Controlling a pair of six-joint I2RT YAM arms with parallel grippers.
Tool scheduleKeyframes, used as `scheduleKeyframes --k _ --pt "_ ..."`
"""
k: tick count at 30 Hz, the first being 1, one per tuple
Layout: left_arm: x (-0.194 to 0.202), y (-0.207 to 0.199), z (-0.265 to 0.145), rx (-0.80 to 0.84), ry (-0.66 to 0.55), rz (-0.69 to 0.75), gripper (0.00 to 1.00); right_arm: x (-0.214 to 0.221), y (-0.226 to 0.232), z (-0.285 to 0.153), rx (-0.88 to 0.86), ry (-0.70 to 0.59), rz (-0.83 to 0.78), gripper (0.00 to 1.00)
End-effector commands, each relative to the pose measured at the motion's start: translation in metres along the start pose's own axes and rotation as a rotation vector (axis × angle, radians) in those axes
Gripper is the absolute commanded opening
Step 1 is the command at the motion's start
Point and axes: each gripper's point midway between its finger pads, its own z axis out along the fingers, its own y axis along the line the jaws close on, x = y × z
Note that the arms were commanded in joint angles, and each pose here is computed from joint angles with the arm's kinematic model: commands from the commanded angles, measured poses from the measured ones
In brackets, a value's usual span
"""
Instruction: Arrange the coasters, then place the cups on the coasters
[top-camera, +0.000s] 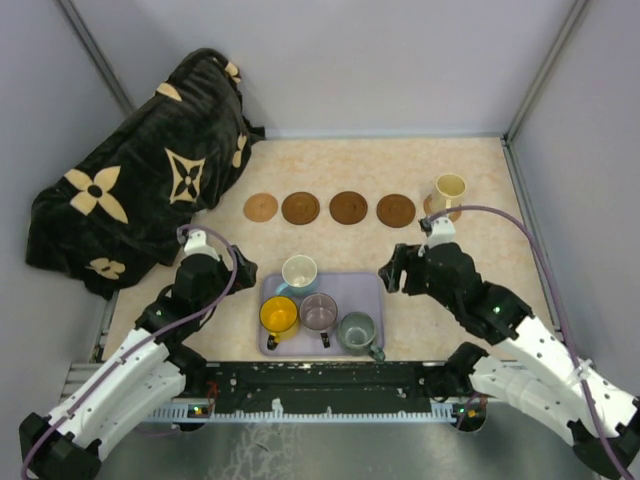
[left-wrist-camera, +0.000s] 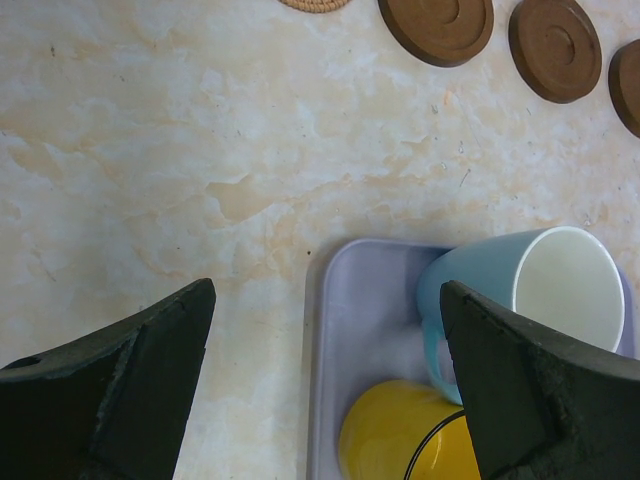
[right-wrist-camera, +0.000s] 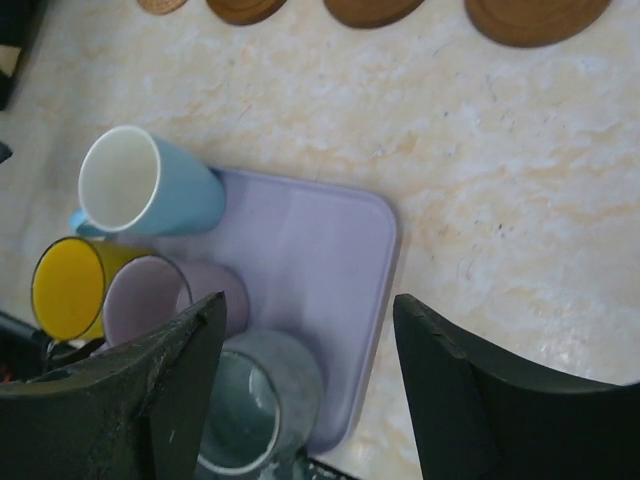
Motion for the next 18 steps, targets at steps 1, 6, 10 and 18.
scheduleKeyframes --k 1,6,10,18 --pt "-0.010 -0.009 -0.003 0.027 -0.014 0.008 1.00 0.033 0.008 -0.024 -0.043 0.139 0.061 0.66" --pt "-0.012 -0.013 -0.003 0.041 -0.013 -0.002 1.00 0.071 0.014 -0.031 -0.042 0.282 -0.008 0.66" --pt "-0.011 -0.012 -0.004 0.039 -0.011 -0.004 1.00 0.099 0.028 -0.034 -0.039 0.366 -0.100 0.68" --pt "-0.010 -0.006 -0.006 0.019 -0.015 0.003 1.00 0.145 0.043 -0.040 0.022 0.485 -0.322 0.74"
